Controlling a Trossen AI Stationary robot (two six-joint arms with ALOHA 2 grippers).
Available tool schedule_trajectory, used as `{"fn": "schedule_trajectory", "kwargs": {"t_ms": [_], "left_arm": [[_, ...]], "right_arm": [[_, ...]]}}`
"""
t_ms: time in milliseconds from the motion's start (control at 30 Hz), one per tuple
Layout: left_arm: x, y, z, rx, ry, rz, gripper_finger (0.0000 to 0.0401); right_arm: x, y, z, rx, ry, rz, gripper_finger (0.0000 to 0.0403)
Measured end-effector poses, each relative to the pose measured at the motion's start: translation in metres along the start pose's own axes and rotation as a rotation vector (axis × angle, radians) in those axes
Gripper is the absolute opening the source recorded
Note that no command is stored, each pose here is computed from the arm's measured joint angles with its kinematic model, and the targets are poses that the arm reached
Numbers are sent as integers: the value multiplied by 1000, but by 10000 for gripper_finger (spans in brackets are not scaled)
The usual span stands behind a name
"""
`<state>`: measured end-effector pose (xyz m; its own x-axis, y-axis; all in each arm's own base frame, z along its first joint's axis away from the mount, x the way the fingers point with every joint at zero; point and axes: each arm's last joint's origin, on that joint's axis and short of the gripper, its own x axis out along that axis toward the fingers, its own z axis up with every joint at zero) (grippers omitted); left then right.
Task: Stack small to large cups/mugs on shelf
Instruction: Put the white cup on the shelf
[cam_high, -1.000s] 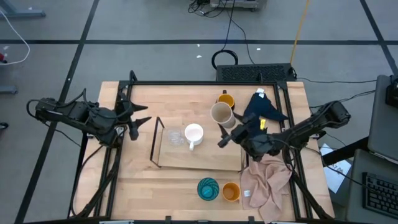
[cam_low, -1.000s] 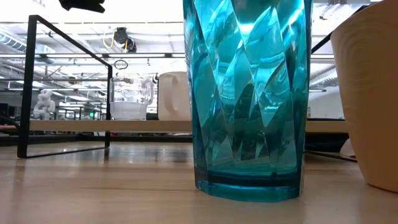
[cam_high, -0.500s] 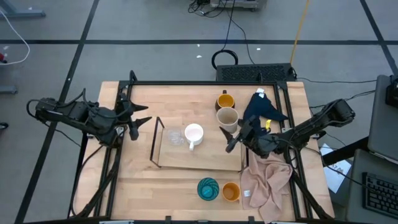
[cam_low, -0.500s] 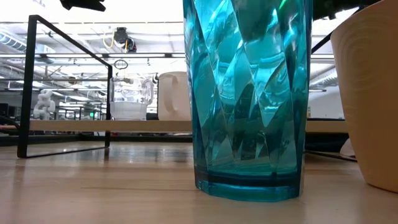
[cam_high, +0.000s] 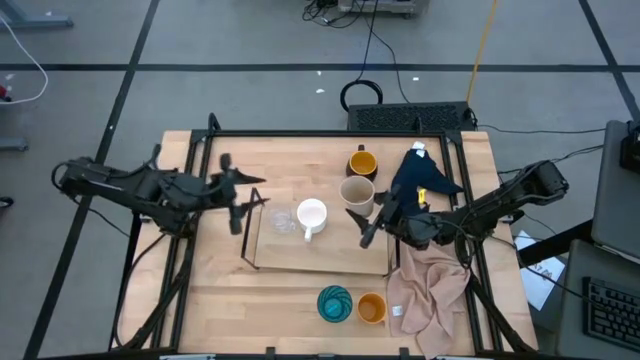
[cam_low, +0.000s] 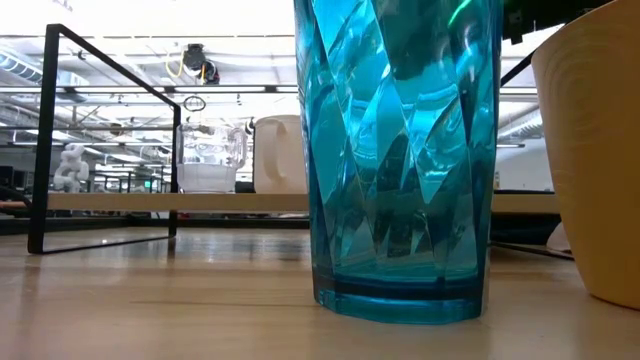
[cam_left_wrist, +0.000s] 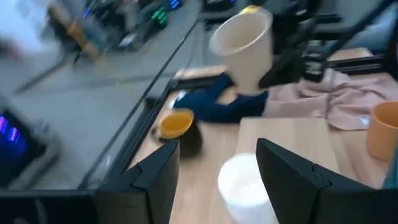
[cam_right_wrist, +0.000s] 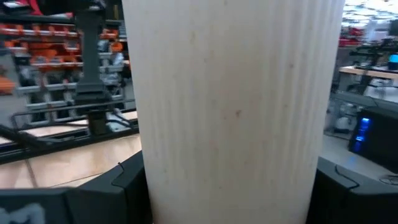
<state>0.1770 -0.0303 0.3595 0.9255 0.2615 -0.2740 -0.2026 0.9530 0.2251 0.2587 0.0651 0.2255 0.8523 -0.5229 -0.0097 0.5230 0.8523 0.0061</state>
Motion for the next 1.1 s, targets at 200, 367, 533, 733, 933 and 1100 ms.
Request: {"fn": "schedule_trajectory", "kwargs": {"t_ms": [200, 367, 533, 733, 933, 1100], "left_arm": [[26, 4, 17, 123, -66, -72, 214], [51, 13, 32, 118, -64, -179, 214], [86, 13, 41, 149, 27, -259, 214], [124, 8, 51, 195, 142, -356, 214], [148, 2, 60, 242, 174, -416, 214], [160, -2, 62, 255, 180, -460, 214]], "right_arm": [[0, 2, -2, 6, 16, 53, 263], [0, 2, -7, 11, 55, 85, 263], [2, 0, -7, -3, 60, 85, 263], [2, 1, -8, -13, 65, 87, 263], [1, 1, -10, -10, 83, 95, 263], [1, 1, -10, 3, 86, 111, 263]]}}
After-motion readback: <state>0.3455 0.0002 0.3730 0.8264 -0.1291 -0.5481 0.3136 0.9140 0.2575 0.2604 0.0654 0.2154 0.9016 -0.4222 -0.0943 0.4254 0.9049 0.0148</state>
